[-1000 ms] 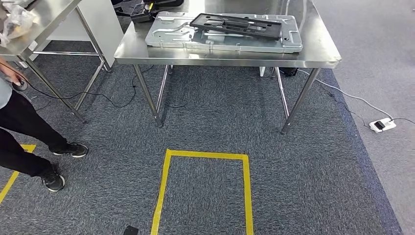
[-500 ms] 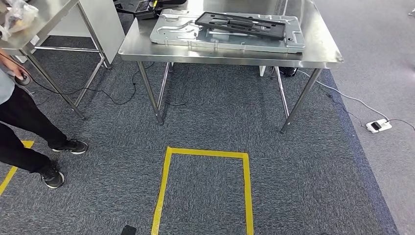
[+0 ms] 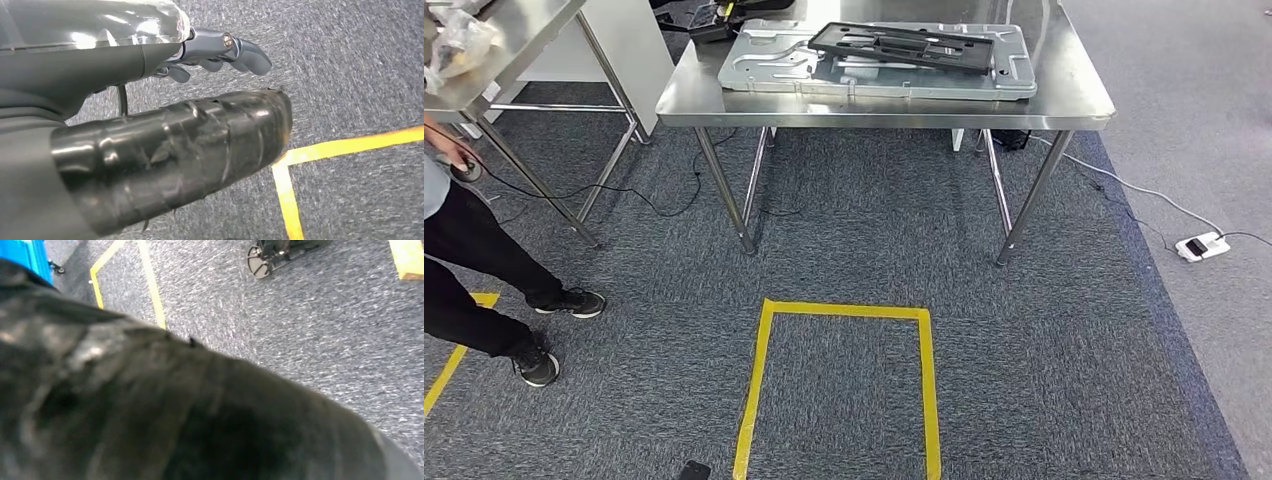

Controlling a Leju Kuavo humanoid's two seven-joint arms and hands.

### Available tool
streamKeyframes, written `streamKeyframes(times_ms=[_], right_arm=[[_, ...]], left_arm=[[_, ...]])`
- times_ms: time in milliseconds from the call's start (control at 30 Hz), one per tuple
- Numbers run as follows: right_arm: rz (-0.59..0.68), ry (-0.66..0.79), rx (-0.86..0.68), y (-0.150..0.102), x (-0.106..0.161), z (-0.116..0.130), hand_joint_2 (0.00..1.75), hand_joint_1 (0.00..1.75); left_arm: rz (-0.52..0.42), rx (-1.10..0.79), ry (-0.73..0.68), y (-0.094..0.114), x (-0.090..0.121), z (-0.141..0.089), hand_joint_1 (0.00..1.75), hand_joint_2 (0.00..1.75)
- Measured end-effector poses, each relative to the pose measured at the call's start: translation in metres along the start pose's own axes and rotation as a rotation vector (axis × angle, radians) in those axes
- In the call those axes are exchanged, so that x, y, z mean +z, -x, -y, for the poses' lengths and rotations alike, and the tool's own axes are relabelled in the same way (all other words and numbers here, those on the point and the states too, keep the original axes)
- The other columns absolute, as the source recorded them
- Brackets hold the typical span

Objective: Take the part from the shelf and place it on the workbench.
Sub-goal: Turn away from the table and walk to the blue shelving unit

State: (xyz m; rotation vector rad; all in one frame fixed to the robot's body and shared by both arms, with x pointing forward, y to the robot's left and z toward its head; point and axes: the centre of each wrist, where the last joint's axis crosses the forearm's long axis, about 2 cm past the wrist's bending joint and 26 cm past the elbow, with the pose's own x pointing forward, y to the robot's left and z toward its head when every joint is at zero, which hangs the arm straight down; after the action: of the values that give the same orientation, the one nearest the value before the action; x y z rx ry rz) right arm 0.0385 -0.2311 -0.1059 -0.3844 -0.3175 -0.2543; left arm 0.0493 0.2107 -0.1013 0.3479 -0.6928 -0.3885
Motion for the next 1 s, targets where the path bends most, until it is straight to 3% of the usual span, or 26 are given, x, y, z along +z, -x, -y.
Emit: streamKeyframes(times_ms=[1000], right_arm=[[-0.022,-0.018,0.021,0.0029,0.0018,-0.0018,0.0,0.0]], left_arm=[[-0.008,0.01,-0.007,0.0005,0.0003,0.0001,0.0,0.0]])
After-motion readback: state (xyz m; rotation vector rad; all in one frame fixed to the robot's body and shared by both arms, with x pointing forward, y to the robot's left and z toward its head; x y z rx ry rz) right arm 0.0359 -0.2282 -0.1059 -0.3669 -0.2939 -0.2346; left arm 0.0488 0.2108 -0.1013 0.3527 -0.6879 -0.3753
